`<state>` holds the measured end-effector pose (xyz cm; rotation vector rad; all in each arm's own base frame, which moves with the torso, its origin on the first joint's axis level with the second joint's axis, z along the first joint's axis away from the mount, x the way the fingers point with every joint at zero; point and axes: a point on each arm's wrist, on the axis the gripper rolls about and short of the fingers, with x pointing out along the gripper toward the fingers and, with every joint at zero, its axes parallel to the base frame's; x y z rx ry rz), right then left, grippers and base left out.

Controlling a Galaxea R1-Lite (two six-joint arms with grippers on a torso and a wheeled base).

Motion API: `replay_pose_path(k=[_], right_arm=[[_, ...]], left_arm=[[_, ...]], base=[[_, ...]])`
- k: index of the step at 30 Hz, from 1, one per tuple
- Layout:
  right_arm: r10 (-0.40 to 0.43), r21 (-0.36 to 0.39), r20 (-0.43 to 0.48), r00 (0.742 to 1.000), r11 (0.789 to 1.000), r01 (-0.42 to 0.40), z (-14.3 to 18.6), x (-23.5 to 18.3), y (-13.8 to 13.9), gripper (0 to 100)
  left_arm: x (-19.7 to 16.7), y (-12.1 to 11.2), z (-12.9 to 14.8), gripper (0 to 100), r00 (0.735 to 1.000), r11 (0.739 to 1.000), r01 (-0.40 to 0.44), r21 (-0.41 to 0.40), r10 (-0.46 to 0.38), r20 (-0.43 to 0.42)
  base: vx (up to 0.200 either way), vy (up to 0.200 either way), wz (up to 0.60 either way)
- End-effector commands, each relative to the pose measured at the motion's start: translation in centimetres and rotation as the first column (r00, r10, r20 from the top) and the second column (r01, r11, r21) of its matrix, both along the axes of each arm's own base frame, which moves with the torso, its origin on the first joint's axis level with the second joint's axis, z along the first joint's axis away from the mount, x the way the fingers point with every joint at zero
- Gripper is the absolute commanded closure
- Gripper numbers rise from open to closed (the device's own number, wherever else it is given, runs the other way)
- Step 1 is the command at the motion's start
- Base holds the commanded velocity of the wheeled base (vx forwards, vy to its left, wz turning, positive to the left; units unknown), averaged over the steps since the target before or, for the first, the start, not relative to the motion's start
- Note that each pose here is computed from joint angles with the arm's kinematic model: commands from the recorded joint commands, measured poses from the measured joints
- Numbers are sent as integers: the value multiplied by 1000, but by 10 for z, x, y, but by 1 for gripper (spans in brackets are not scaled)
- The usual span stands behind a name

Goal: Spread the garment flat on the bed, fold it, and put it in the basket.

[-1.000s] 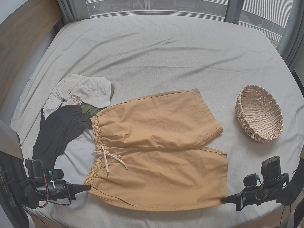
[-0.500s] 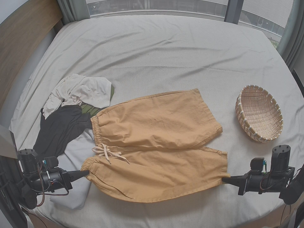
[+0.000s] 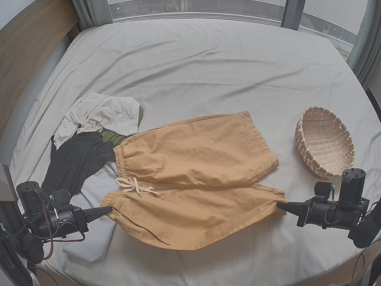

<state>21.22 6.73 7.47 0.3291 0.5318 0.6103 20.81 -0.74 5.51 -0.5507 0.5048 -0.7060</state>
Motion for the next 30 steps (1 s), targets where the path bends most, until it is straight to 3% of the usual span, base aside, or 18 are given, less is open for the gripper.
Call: replay_pose_path(k=[1, 30], right_arm=[[-6, 9, 36, 999, 1000, 5, 7, 7, 2, 100], [-88, 104, 233, 968, 992, 65, 62, 59, 1, 100]], left_arm=[[0, -2, 3, 100, 1000, 1000, -7, 3, 7, 13], [23, -6, 14, 100, 994, 994, -99, -36, 100, 42]], base=[[0, 0, 0], [0, 0, 0]])
